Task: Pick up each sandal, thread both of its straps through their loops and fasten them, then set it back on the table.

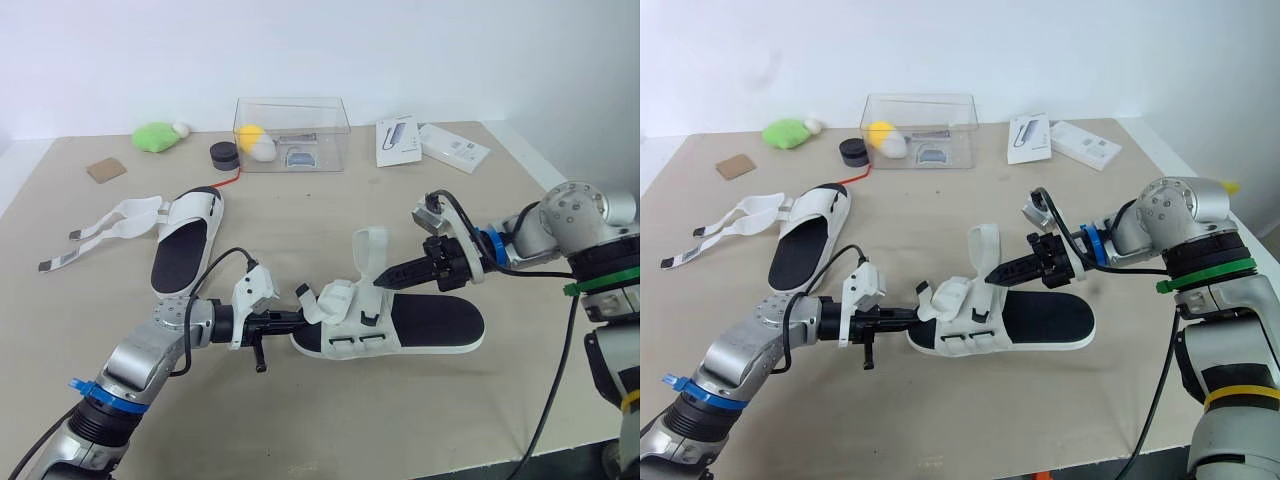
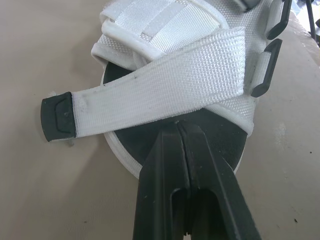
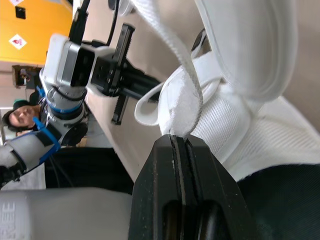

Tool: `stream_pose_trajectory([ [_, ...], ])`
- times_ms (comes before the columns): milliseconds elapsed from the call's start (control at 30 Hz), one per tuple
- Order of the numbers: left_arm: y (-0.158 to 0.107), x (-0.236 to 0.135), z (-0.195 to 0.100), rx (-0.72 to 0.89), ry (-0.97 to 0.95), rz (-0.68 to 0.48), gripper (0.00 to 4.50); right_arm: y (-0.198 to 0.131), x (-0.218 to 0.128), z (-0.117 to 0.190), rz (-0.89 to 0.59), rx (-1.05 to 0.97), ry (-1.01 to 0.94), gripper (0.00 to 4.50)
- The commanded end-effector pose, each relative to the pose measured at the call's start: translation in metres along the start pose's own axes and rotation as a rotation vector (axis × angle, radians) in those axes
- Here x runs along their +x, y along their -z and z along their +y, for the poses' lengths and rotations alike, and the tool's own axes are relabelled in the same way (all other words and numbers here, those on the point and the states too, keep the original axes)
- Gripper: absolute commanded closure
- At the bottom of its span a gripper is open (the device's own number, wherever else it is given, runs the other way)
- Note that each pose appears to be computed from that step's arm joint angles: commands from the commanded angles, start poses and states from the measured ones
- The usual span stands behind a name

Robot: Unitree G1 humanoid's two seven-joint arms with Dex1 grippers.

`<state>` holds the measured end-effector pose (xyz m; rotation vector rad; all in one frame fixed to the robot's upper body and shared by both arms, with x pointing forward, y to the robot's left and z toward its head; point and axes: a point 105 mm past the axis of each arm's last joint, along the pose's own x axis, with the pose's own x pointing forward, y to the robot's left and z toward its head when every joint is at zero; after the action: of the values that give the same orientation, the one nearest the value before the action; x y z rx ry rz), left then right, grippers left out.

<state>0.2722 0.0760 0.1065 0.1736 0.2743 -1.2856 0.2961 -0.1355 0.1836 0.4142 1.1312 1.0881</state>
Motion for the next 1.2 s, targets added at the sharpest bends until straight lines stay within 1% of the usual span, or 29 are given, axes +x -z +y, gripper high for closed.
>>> stream_pose_trajectory([
  [33, 0.003, 0.000, 0.000, -0.005, -0.009, 0.011, 4.50, 0.006, -0.002, 0.008, 0.028, -0.036, -0.020, 4.49],
  [367, 0.004, 0.002, 0.000, -0.006, -0.010, 0.007, 4.50, 0.014, 0.000, 0.007, 0.071, -0.040, -0.010, 4.49],
  [733, 0.003, 0.003, -0.001, -0.008, -0.013, 0.003, 4.50, 0.016, 0.005, 0.009, 0.092, -0.100, 0.008, 4.49],
  [1200, 0.003, 0.005, -0.002, -0.017, -0.011, -0.003, 4.50, 0.022, 0.012, 0.025, 0.129, -0.226, -0.006, 4.49],
])
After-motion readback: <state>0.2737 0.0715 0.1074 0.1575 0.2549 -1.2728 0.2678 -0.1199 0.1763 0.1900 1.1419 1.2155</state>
